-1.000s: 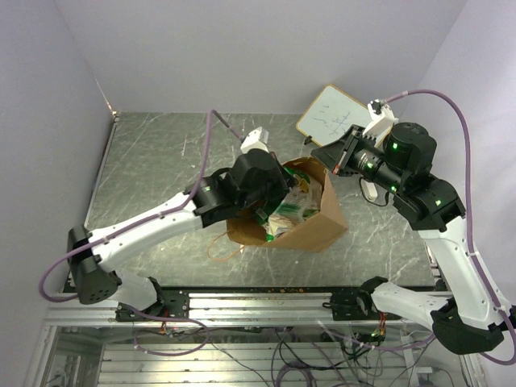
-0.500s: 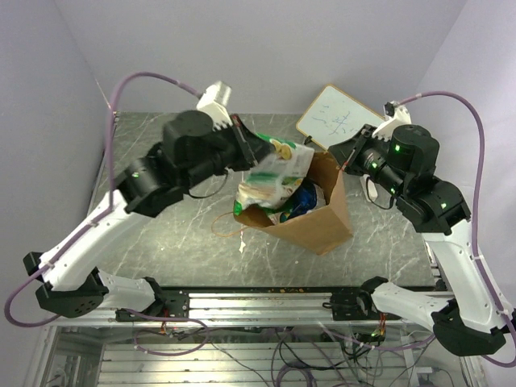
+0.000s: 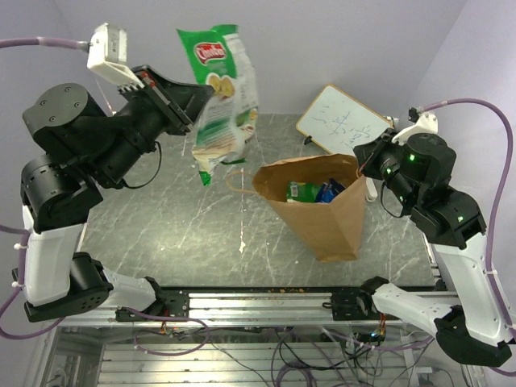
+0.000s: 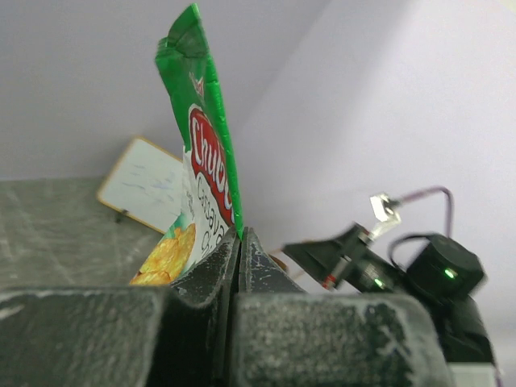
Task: Take the snacks out of the paper bag
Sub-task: Take out the snack from the paper bag, then place the snack at the center of the board.
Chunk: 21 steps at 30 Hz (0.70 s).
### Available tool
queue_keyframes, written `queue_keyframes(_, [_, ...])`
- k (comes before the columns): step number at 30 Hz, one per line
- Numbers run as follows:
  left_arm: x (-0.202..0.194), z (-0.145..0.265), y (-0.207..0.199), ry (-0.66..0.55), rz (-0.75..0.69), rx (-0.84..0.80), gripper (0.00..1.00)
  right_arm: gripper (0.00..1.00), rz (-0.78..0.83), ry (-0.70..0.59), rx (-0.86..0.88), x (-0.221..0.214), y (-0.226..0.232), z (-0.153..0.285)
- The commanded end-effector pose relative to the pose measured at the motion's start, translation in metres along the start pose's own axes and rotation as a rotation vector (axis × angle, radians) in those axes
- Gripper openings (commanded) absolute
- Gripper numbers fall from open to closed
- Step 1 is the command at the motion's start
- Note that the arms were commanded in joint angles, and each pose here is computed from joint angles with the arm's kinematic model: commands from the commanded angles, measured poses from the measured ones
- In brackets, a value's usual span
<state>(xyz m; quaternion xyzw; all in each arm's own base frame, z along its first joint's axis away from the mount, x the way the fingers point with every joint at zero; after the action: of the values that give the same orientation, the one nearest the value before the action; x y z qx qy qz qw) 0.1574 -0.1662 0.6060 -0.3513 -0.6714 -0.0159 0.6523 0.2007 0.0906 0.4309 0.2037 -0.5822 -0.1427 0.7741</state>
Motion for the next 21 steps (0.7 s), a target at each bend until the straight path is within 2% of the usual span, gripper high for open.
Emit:
queue_keyframes(1, [-0.003,-0.001,0.048,-0.033,-0.129,0.36,0.07,0.0,0.026,-0.138,0.025,0.032,0.005,0.014])
queue_keyframes(5, [-0.018,-0.004,0.074,-0.035,-0.209,0.557,0.07,0.0,0.06,-0.164,0.06,0.035,0.008,0.014])
queue_keyframes(9, [-0.041,-0.02,0.099,0.004,-0.272,0.676,0.07,0.0,0.108,-0.162,0.106,0.036,0.012,0.014])
queue_keyframes(15, [-0.084,-0.046,0.17,0.127,-0.29,0.857,0.07,0.0,0.215,-0.192,0.137,0.037,0.014,0.008])
queue_keyframes(21, [-0.125,-0.04,0.254,0.258,-0.369,1.084,0.07,0.0,0.296,-0.231,0.135,0.04,0.013,0.002])
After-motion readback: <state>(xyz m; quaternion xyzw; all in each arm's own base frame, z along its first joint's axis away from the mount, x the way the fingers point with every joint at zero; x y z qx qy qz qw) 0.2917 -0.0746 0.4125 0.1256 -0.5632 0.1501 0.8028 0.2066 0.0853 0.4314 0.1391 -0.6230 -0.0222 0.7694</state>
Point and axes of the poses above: each gripper's point midway between its finger pads, its own z axis back along the fingers, its own y axis along the line the jaws close on, x = y × z, the point moved 6 cm from there along z, back along the fingers, and after that the axes turned 7 degrees about -z, right-handed, at the moved point
